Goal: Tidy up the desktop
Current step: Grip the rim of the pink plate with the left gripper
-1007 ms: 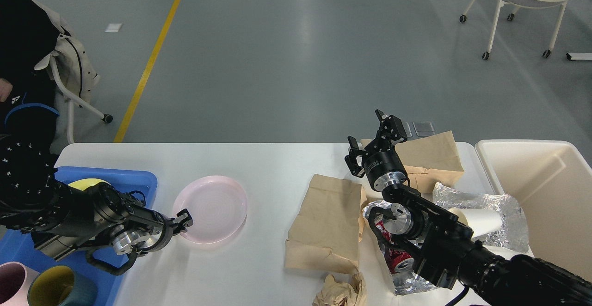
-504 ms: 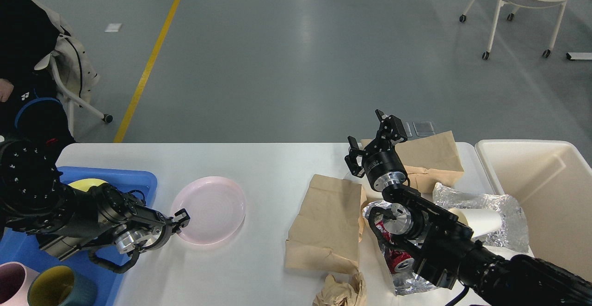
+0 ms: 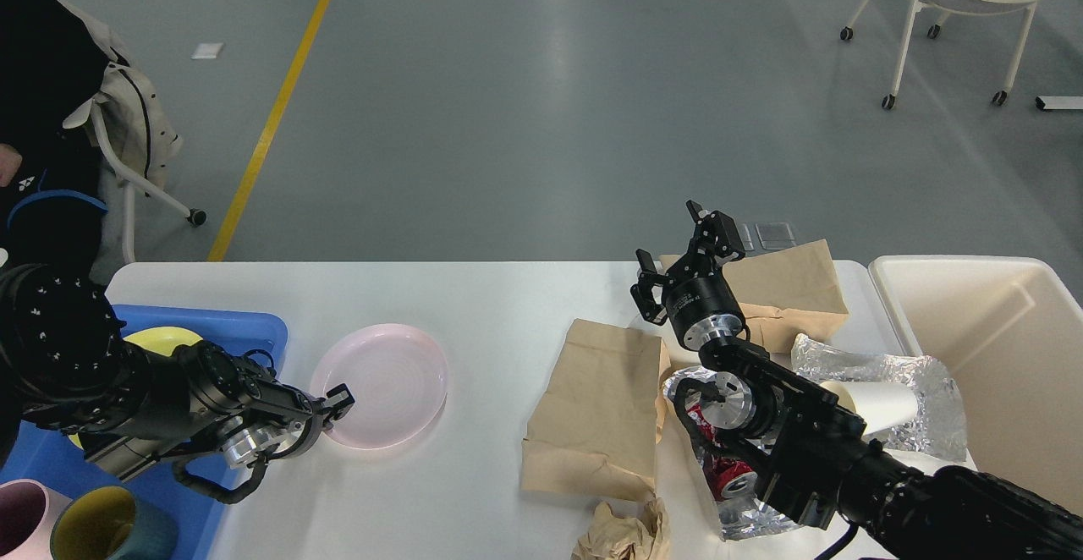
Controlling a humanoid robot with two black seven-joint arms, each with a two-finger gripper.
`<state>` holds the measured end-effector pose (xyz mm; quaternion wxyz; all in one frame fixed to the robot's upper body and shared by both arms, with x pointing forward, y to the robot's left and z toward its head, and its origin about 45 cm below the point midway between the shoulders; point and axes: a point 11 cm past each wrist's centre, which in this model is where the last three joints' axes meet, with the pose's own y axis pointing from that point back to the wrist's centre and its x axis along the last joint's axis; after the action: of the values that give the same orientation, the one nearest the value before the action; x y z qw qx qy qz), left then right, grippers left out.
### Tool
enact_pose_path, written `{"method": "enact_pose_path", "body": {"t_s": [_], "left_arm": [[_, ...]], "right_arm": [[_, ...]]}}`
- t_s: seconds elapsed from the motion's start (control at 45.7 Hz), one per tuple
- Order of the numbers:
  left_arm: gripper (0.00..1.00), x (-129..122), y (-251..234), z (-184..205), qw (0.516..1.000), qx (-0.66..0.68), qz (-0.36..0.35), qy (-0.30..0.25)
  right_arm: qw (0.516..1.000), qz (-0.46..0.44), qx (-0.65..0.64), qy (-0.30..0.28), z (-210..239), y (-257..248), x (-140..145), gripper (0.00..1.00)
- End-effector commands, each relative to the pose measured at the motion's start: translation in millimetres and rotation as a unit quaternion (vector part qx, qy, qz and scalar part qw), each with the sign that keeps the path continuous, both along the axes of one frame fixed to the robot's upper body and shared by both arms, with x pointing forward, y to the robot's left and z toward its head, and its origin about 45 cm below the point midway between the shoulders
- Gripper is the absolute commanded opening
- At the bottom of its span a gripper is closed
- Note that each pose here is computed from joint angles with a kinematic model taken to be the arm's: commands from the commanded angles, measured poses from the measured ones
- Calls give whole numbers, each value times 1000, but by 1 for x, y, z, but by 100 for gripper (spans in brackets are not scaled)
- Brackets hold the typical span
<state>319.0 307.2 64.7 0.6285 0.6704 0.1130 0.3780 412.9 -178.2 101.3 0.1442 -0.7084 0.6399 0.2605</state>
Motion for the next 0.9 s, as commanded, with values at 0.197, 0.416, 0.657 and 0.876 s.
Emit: {"method": "enact_pose_path", "body": {"t_s": [0.197,0.416,0.657,0.876], "left_arm": [[9,1,0,0,1000,0,-1,-10],[0,2,0,0,1000,-1,-1,-11],[0,5,-4,2,999,-1,4,-33],[0,1,-11,3,1000,-12,1,-25]], "right_arm": [[1000,0,0,0,0,0,0,100],[1000,0,0,0,0,0,0,100],[1000,0,0,0,0,0,0,100],[1000,0,0,0,0,0,0,100]]}}
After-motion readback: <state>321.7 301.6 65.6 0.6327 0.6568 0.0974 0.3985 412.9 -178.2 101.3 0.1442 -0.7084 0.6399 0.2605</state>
